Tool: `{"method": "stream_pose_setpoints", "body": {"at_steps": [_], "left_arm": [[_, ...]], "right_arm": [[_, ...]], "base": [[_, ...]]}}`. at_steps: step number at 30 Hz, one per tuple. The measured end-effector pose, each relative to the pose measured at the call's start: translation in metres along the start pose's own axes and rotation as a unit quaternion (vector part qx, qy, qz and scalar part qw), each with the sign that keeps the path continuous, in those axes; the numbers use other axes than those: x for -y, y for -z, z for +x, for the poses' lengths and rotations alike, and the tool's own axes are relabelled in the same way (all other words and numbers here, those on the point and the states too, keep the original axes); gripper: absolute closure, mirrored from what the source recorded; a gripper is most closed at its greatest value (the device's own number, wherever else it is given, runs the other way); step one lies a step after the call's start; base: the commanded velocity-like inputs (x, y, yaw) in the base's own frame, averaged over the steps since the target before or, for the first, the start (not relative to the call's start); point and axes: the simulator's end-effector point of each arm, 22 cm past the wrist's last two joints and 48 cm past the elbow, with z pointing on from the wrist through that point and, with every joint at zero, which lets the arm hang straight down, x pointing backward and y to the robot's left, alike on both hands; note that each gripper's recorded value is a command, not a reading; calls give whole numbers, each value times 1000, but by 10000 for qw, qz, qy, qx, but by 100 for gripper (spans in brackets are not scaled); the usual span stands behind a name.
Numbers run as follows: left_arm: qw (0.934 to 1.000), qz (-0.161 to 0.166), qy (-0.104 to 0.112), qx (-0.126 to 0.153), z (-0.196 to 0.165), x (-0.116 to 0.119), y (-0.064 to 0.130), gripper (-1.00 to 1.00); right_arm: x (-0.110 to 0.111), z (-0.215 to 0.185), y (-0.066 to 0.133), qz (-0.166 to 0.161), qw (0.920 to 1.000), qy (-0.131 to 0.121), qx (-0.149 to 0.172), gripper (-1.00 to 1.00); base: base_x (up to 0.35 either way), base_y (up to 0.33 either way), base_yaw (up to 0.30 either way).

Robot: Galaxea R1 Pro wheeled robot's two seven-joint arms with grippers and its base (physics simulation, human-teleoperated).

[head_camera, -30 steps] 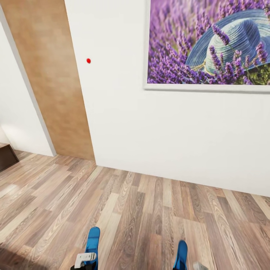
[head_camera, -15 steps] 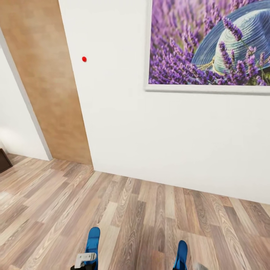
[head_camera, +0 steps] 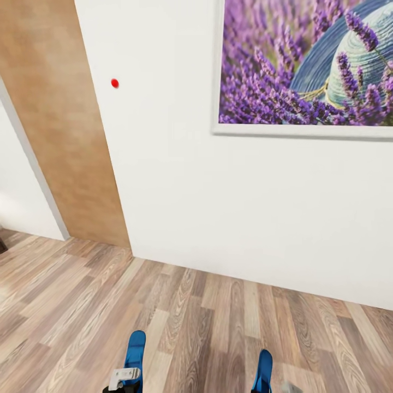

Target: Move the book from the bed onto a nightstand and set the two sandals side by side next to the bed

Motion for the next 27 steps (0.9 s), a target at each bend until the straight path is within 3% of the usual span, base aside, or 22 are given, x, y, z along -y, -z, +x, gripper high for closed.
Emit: {"method": "stream_pose_setpoints", "body": {"at_steps": [18, 27], "left_arm": [[10000, 0, 0, 0, 0, 0, 0, 100], [10000, -1, 0, 1, 0, 0, 0, 100]], "right_arm": [[1, 0, 0, 30, 10000, 0, 0, 100], [1, 0, 0, 35, 10000, -3, -5, 100]], "base": [[323, 0, 14], [323, 0, 218]]}}
